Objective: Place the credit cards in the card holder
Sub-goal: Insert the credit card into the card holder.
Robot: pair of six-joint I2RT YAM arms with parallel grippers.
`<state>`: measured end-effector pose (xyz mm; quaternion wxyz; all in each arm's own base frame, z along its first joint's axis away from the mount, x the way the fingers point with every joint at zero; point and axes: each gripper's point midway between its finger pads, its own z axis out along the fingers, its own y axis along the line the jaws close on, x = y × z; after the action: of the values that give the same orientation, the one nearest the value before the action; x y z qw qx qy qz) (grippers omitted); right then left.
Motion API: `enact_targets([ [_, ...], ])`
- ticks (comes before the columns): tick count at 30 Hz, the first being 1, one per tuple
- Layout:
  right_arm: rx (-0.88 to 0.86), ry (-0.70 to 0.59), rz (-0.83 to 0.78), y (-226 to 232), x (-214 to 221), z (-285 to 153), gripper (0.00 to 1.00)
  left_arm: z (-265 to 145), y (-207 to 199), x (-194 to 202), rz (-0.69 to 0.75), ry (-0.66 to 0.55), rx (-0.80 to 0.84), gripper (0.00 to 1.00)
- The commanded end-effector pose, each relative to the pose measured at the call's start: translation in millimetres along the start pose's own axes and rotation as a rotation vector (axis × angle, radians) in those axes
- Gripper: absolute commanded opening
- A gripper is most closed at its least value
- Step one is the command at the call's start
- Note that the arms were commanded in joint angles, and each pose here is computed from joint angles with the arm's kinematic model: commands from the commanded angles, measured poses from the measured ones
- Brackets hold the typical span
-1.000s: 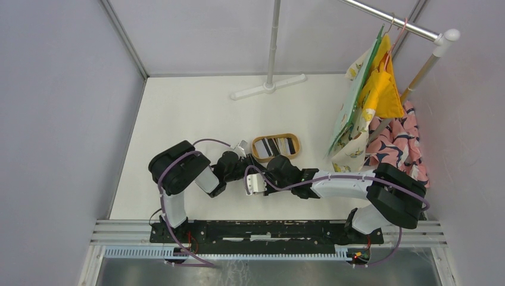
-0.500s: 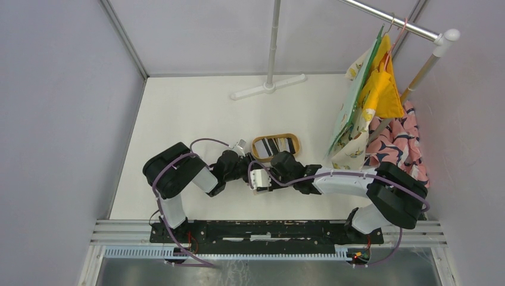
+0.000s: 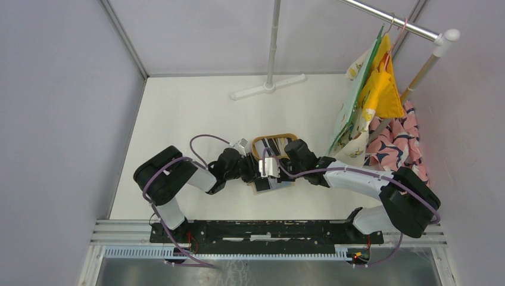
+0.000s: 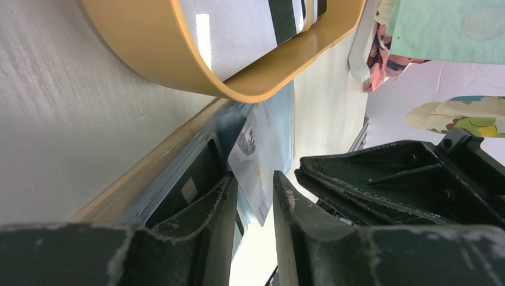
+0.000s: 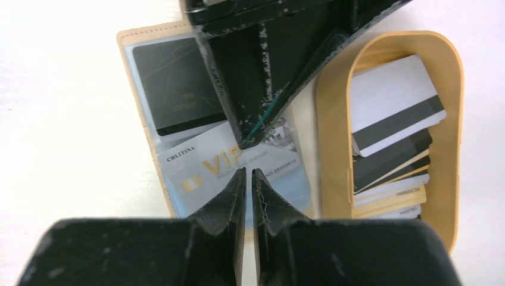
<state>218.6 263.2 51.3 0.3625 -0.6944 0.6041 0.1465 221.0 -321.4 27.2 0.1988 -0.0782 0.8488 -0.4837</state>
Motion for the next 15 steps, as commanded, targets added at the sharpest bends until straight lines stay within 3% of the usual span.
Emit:
enact_targets([
  [1,-0.032,-0.078,0.012,1,-20,-2,0.13,-6,31,4,0.070,0.004,-0.139,0.37],
  [10,-0.018,-0.083,0.026,-5,-19,-6,0.13,-14,33,-3,0.116,-0.017,-0.199,0.36],
  [15,-0.003,-0.091,0.033,-10,-19,-11,0.13,-18,41,-6,0.136,-0.023,-0.257,0.29],
])
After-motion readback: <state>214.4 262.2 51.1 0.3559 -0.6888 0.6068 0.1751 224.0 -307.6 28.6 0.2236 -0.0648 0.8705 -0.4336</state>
